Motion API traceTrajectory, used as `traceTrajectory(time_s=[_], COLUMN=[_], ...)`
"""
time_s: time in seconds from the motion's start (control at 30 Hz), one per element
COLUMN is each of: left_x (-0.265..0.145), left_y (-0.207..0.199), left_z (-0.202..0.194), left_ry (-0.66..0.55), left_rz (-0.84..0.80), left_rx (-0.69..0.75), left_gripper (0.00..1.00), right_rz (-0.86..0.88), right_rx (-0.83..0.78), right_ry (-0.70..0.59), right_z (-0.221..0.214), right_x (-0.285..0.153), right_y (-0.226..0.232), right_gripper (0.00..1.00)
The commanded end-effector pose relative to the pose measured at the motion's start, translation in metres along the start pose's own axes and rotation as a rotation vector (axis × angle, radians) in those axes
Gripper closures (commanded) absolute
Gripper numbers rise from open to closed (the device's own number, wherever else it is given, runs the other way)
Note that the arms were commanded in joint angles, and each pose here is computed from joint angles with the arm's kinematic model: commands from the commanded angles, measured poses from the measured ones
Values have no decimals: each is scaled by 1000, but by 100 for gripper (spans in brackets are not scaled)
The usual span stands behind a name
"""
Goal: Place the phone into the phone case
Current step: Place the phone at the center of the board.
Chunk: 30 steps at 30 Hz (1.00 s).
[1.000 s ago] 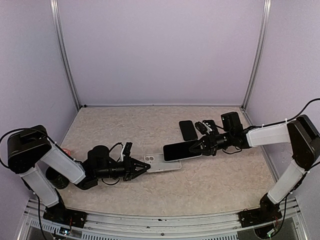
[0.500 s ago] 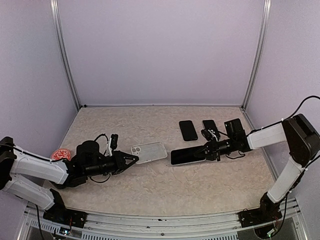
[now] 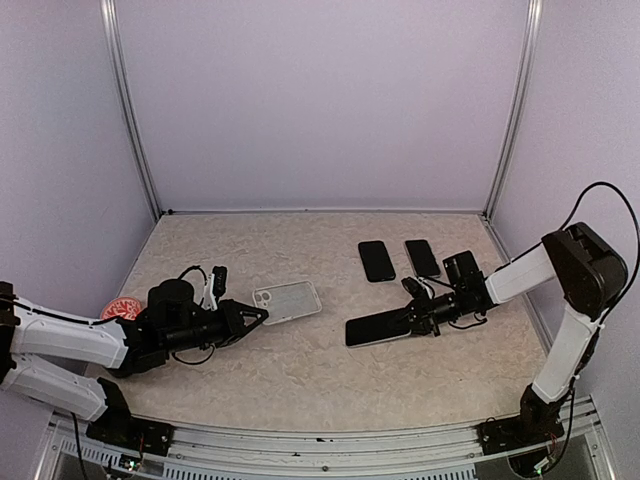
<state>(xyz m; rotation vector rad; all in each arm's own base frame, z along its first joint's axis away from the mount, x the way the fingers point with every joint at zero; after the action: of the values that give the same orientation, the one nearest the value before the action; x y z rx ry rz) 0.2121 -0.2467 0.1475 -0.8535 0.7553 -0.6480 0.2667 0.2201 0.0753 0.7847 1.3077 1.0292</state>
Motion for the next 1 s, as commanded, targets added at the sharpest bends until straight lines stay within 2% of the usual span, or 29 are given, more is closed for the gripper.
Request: traceTrajectory(time_s=[0.0,0.07,0.27,0.47,0.83,0.97], left_x=[0,0,0,0,3,4], left_y=[-6,-8,-12,-17,-22,-19], left_z=[5,5,5,7,4,3], left_ry=[-17,-14,0,0,27,28], left_rz=[-35,-45,-72,-94,-126,-122], left_rx=[-1,-5,-22,-26,-45,-47], left_gripper=[94,94,93,93,93,93], right_rz=[-10,-19,-105,-188,-388,-260], right_rx=[-7,-4,4,20,18,7], right_ry=[-3,-2,3,16,15,3], right_z=[3,2,-1,-4,-6,-6], right_x=[0,0,-1,-4,-20,-16], right_y=[-7,-9,-21,-30,-39,-26], right_gripper=[99,95,72,61,53,55])
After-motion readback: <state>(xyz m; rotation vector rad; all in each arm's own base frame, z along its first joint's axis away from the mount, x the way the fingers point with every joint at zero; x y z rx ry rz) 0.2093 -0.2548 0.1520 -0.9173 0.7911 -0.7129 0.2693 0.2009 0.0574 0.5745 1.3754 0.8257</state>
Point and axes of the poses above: each gripper's point midway between its finger pads, its own x axis out along the fingers, its own y axis along the line the jaws close on, z = x × y, the point moved 4 cm from there along -x, back along the fingers, and after that the axes turned 4 degrees about -x, right-handed, at the moved point
